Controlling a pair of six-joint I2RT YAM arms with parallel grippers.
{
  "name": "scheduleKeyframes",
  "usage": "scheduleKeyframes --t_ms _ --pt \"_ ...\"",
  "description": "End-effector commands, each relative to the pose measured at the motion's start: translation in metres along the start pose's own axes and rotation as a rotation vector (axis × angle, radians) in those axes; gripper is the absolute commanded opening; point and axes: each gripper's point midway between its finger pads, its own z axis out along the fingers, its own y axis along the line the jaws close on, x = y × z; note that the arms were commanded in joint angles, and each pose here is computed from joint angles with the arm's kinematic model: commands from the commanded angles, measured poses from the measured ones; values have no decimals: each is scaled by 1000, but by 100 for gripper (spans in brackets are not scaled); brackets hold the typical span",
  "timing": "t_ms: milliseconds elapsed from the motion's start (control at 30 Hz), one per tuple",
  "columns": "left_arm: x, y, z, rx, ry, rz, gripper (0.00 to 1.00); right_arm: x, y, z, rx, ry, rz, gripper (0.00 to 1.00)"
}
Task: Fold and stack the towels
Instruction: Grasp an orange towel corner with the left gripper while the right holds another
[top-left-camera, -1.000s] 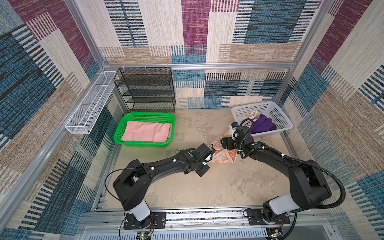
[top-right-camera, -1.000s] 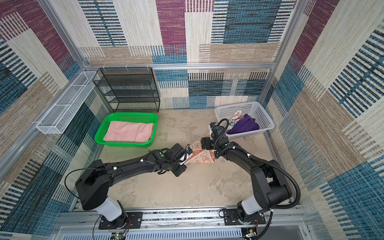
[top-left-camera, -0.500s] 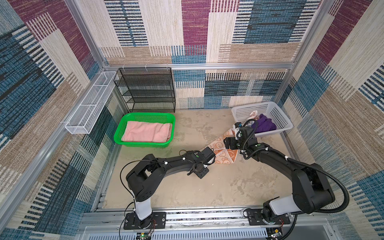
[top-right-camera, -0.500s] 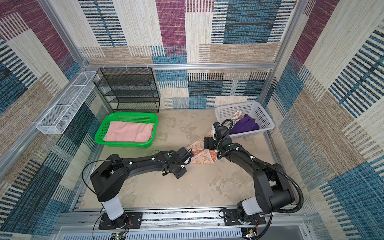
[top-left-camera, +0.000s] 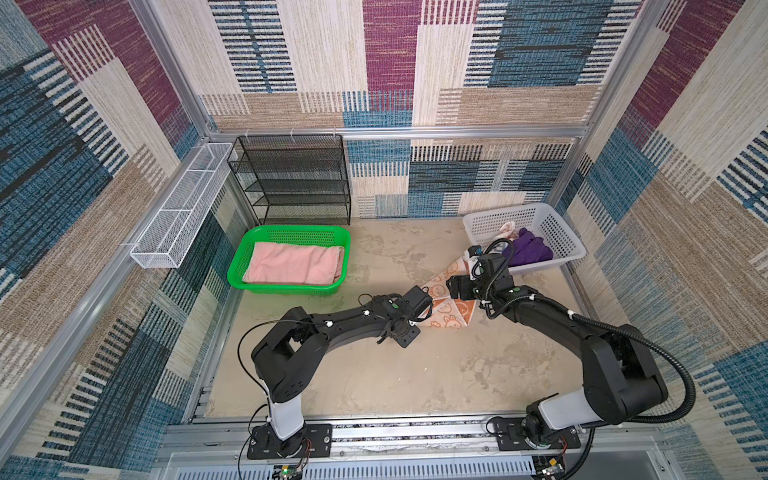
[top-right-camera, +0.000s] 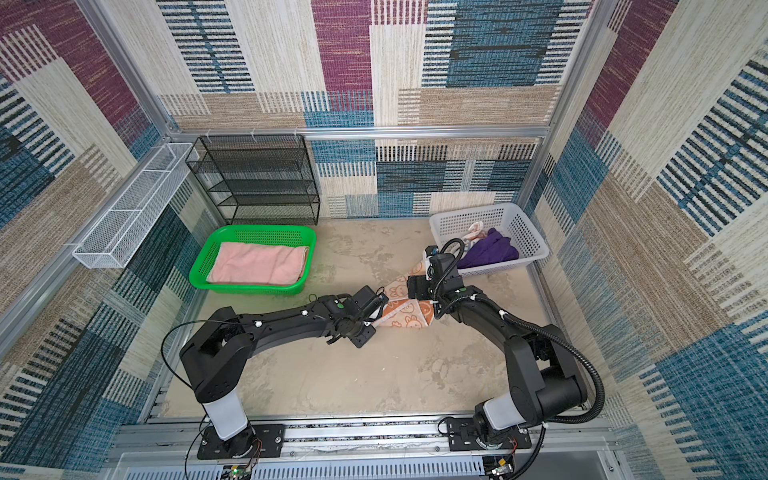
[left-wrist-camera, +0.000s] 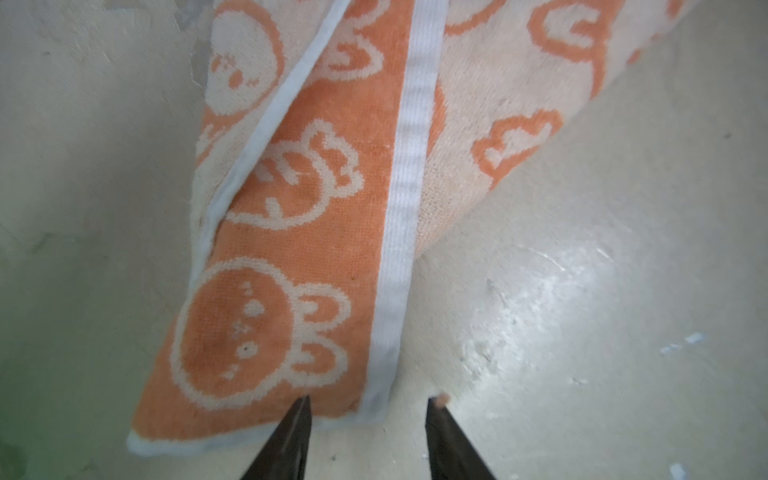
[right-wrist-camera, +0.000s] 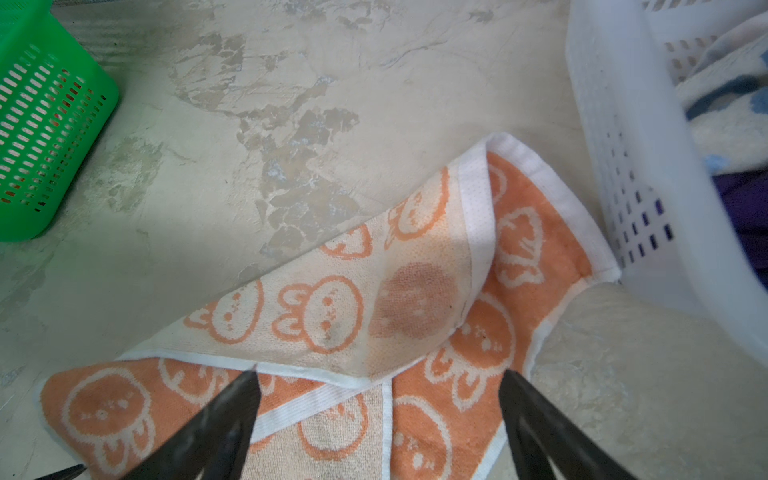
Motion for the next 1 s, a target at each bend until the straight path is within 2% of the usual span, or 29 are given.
scheduleKeyframes --t_ms 0,200,300,400,500,700,967 --pt "10 3 8 -4 60 8 50 -8 2 -2 -12 -35 -6 92" --pt "18 0 21 45 96 -24 45 -7 0 -3 -5 -35 -7 92" --pt "22 -4 25 76 112 -28 40 -7 0 -3 -4 -36 -7 92" --pt "27 -6 28 87 129 -27 23 -8 0 -3 -4 -39 -6 92" --pt "29 -7 27 92 132 -32 0 -8 1 -2 -10 -37 -4 92" --pt "15 -6 4 108 85 -38 0 -8 6 -1 -38 -39 -35 92" --pt "-21 14 -55 125 -39 -89 0 -20 27 -20 -135 -99 -192 92"
